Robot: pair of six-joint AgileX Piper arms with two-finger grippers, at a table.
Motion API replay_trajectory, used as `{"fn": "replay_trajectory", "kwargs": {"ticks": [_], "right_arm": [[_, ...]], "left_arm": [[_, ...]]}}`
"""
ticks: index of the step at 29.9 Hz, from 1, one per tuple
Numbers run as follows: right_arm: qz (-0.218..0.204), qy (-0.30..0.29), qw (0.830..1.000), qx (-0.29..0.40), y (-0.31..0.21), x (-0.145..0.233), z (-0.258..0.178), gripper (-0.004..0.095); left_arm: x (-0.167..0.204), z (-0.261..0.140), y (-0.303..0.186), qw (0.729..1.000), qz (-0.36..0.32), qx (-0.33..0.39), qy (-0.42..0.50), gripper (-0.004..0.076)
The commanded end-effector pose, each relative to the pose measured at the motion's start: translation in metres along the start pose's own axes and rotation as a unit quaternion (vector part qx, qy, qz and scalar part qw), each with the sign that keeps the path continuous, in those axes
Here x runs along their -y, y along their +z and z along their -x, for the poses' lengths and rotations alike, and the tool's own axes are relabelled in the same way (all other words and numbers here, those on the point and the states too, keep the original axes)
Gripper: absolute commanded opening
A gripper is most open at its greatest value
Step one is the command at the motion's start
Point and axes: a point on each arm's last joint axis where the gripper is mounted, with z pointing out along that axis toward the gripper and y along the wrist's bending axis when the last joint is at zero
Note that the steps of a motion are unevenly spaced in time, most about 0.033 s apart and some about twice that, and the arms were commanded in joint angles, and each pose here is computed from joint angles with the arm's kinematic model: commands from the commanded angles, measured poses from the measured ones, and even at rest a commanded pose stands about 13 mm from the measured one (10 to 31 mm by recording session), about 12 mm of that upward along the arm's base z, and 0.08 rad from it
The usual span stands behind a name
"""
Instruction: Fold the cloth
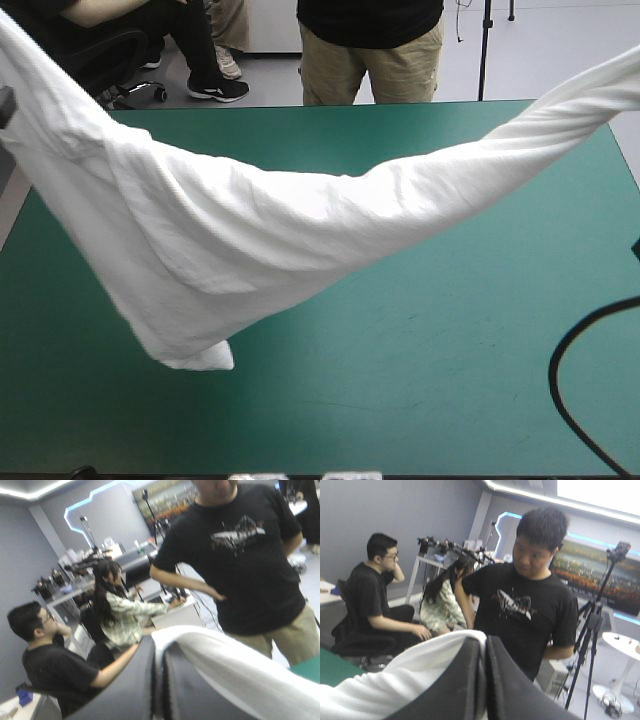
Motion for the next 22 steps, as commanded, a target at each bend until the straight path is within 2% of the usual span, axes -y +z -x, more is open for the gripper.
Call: {"fn": "replay_trajectory", "kwargs": {"ticks": [1,5,8,11,15,19,22], "right_arm": [[-0.018,0.019,0.998,-0.051,0.026,0.015,-0.02,-0.0017],[-0.012,0.055,0.987,-0.149,0.058,0.029,-0.064,-0.0017],[-0.018,0.082,0.972,-0.22,0.087,0.042,-0.107,-0.0017],[-0.041,0.102,0.958,-0.266,0.118,0.057,-0.155,-0.0017],[-0.072,0.121,0.946,-0.293,0.162,0.079,-0.218,-0.0017],[-0.089,0.135,0.935,-0.316,0.202,0.097,-0.27,-0.0017],[-0.092,0.146,0.925,-0.338,0.226,0.106,-0.304,-0.0017]], "left_arm": [[0.024,-0.009,0.035,0.999,-0.021,-0.046,0.011,-0.0009],[0.071,-0.045,0.091,0.984,-0.054,-0.165,0.036,-0.0009],[0.111,-0.075,0.131,0.974,-0.079,-0.21,0.045,-0.0009],[0.152,-0.106,0.171,0.97,-0.105,-0.212,0.058,-0.0009],[0.196,-0.15,0.226,0.973,-0.126,-0.189,0.048,-0.0009],[0.212,-0.189,0.271,0.977,-0.117,-0.18,-0.007,-0.0009],[0.207,-0.212,0.288,0.974,-0.101,-0.197,-0.041,-0.0009]]}}
